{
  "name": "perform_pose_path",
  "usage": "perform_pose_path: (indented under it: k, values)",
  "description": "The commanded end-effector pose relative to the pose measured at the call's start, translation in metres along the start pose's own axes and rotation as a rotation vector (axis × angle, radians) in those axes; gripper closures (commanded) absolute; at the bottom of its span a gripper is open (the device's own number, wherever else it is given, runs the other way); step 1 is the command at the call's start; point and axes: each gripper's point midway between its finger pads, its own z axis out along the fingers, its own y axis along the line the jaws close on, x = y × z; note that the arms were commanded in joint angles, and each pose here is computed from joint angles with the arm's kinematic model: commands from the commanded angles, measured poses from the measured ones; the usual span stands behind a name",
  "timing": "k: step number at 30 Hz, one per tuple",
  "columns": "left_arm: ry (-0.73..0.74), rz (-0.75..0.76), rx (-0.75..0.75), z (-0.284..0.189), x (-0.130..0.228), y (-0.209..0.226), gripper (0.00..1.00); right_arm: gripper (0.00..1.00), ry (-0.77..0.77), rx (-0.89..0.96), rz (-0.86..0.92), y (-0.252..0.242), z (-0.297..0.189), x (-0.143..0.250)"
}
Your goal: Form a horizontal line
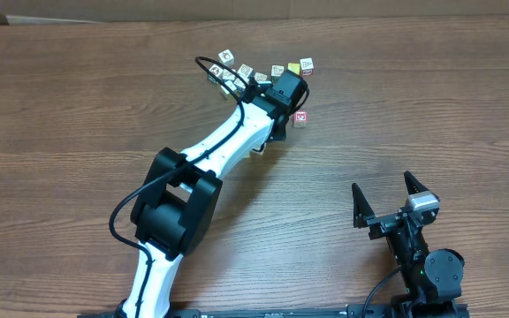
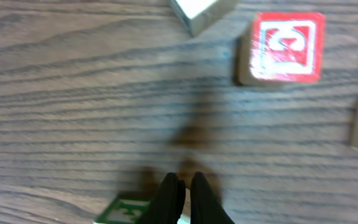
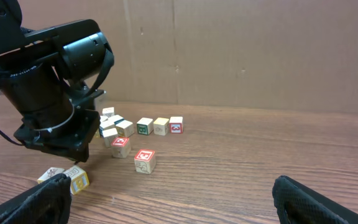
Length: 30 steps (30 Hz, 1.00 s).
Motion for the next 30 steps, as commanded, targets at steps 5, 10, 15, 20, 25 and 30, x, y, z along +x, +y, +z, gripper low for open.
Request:
perform_pose_path:
  k: [5, 10, 15, 20, 25, 30]
  values:
    - [-0.006, -0.044, 0.038, -0.005, -0.012, 0.0, 0.96, 0.0, -0.001, 0.0, -0.004, 0.0, 0.0, 0.002]
    - [-0.011, -0.043, 0.056, -0.005, -0.014, -0.004, 0.96, 0.0, -0.001, 0.0, -0.004, 0.0, 0.0, 0.002]
    - [0.027, -0.019, 0.087, -0.005, -0.006, -0.009, 0.96, 0.0, -0.001, 0.0, -0.004, 0.0, 0.0, 0.002]
    - [0.045, -0.004, 0.077, -0.005, -0.002, -0.006, 0.96, 0.0, -0.001, 0.0, -0.004, 0.0, 0.0, 0.002]
    - [0.06, 0.001, 0.066, -0.005, 0.002, -0.003, 0.96, 0.0, -0.001, 0.0, -0.004, 0.0, 0.0, 0.002]
    - [0.057, 0.0, 0.067, -0.005, 0.001, -0.004, 0.96, 0.0, -0.001, 0.0, -0.004, 0.0, 0.0, 0.002]
